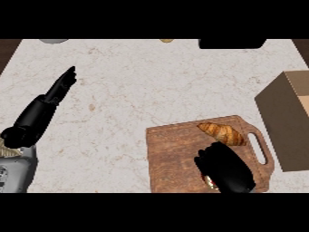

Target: Pick the cupcake from the cutting board and place it in the cardboard box

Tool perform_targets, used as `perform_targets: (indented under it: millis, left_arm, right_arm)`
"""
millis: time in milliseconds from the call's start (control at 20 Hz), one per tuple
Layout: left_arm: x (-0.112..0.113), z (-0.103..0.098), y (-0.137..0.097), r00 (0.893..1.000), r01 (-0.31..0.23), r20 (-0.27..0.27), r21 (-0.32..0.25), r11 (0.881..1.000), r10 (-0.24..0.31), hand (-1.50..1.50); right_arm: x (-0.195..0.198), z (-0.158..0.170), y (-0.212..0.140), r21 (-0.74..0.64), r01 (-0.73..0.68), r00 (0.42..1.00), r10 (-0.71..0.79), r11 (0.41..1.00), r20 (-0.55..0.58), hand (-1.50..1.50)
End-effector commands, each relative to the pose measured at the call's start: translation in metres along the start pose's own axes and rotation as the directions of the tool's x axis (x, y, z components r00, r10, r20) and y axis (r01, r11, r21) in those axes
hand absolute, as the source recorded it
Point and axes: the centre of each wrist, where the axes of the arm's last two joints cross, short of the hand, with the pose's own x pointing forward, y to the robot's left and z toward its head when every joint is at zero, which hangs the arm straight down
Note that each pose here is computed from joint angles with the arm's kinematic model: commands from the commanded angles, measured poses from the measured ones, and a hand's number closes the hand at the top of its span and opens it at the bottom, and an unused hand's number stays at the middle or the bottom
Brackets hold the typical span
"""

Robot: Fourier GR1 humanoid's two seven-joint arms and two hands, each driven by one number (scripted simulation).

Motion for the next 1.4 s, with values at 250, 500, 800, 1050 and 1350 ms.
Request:
perform_targets:
  millis: [250, 500, 800, 1050, 1350]
  left_arm:
    - [-0.011, 0.008, 0.004, 1.0, -0.007, -0.027, 0.023, 1.0, 0.007, 0.0]
    - [-0.009, 0.011, 0.018, 0.999, -0.001, -0.036, 0.055, 0.998, 0.003, 0.0]
    - [-0.018, 0.025, 0.011, 0.999, 0.01, -0.043, 0.064, 0.998, -0.008, 0.0]
    - [-0.014, 0.021, 0.007, 1.0, 0.006, -0.023, 0.049, 0.999, -0.005, 0.0]
    - [-0.015, 0.017, -0.01, 1.0, -0.003, -0.007, 0.011, 1.0, 0.003, 0.0]
  right_arm:
    - [0.019, 0.092, 0.002, -0.054, 0.091, 0.731, -0.03, 0.994, 0.682, 1.5]
    - [-0.015, 0.13, -0.035, -0.222, 0.092, 0.679, 0.102, 0.971, 0.727, 1.5]
    - [-0.046, 0.154, -0.057, -0.321, 0.303, 0.808, -0.064, 0.897, 0.585, 1.5]
    - [-0.089, 0.165, -0.074, -0.416, 0.423, 0.865, -0.222, 0.805, 0.45, 1.5]
    - [-0.169, 0.19, -0.111, -0.475, 0.487, 0.867, -0.343, 0.733, 0.361, 1.5]
